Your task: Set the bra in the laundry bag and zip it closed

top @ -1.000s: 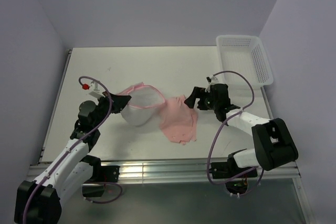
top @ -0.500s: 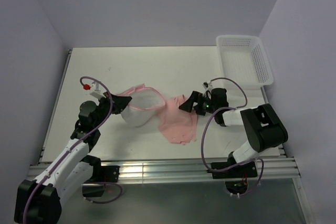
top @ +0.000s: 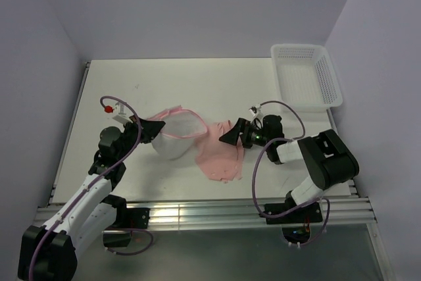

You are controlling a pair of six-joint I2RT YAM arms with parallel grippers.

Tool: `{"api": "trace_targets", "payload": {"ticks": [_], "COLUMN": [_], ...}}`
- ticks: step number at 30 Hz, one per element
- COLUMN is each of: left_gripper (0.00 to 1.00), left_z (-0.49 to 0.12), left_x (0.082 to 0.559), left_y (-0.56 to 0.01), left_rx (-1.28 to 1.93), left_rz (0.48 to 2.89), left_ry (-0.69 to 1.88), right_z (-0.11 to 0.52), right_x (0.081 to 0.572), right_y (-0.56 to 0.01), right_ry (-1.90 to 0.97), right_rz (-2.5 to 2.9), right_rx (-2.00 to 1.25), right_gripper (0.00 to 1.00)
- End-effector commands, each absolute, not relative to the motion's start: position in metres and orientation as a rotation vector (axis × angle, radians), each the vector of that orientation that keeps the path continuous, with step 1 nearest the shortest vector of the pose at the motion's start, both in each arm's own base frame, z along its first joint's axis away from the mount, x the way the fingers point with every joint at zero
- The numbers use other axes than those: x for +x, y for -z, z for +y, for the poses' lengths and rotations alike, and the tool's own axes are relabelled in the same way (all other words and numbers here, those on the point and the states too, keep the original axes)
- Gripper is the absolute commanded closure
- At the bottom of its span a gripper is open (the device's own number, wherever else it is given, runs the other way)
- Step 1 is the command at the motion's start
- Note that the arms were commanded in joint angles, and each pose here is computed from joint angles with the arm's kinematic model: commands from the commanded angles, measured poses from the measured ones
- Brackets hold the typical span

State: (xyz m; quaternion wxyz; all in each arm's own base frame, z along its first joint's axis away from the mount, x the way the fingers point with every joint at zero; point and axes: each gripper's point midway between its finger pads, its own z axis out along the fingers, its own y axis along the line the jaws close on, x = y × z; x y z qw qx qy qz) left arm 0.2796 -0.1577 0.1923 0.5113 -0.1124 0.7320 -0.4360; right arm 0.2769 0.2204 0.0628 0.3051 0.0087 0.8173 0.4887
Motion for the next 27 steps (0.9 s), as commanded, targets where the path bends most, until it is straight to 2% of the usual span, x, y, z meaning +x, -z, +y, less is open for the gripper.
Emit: {"api": "trace_targets", "payload": {"ticks": [1, 3, 6, 8, 10, 13, 16, 18, 21, 22, 24, 25, 27], "left_gripper": [1.0, 1.0, 1.0, 1.0, 1.0, 1.0, 1.0, 1.0, 1.0, 1.0, 1.0, 1.0, 1.0], "left_z": [-0.157, -0.157, -0.156, -0.155, -0.154, -0.153, -0.154, -0.155, -0.157, -0.157, -0.158, -0.159, -0.16], "left_x": [0.281, 0.28, 0.28, 0.279, 0.279, 0.278, 0.277, 0.276, 0.274, 0.273, 0.27, 0.27, 0.268], "left_y": [-0.203, -0.202, -0.2, -0.199, -0.197, -0.196, -0.198, -0.199, -0.201, -0.2, -0.198, -0.198, -0.196], "left_rx": [-0.245, -0.245, -0.249, -0.253, -0.256, -0.252, -0.248, -0.238, -0.226, -0.226, -0.223, -0.223, -0.225], "left_rz": [1.713, 1.713, 1.713, 1.713, 1.719, 1.718, 1.71, 1.703, 1.688, 1.686, 1.679, 1.677, 1.67], "left_ry": [1.041, 1.041, 1.034, 1.028, 1.021, 1.02, 1.028, 1.033, 1.052, 1.056, 1.069, 1.073, 1.088], "right_z": [0.235, 0.237, 0.242, 0.243, 0.243, 0.241, 0.233, 0.225, 0.209, 0.204, 0.194, 0.196, 0.195], "right_x": [0.279, 0.281, 0.284, 0.286, 0.288, 0.289, 0.291, 0.29, 0.294, 0.296, 0.298, 0.295, 0.294], "right_y": [-0.058, -0.049, -0.046, -0.046, -0.048, -0.057, -0.087, -0.095, -0.137, -0.173, -0.198, -0.235, -0.265], "right_ry": [-1.305, -1.259, -1.227, -1.218, -1.211, -1.206, -1.158, -1.104, -1.001, -0.986, -0.917, -0.935, -0.922], "right_rz": [2.17, 2.201, 2.215, 2.215, 2.21, 2.178, 2.085, 2.079, 1.963, 1.861, 1.803, 1.709, 1.631], "right_rx": [-0.024, -0.023, -0.031, -0.029, -0.021, -0.012, -0.02, -0.009, 0.014, 0.01, 0.042, 0.026, 0.043], "right_gripper": [0.01, 0.02, 0.12, 0.33, 0.6, 0.91, 1.0, 1.0, 1.0, 1.0, 1.0, 1.0, 1.0]}}
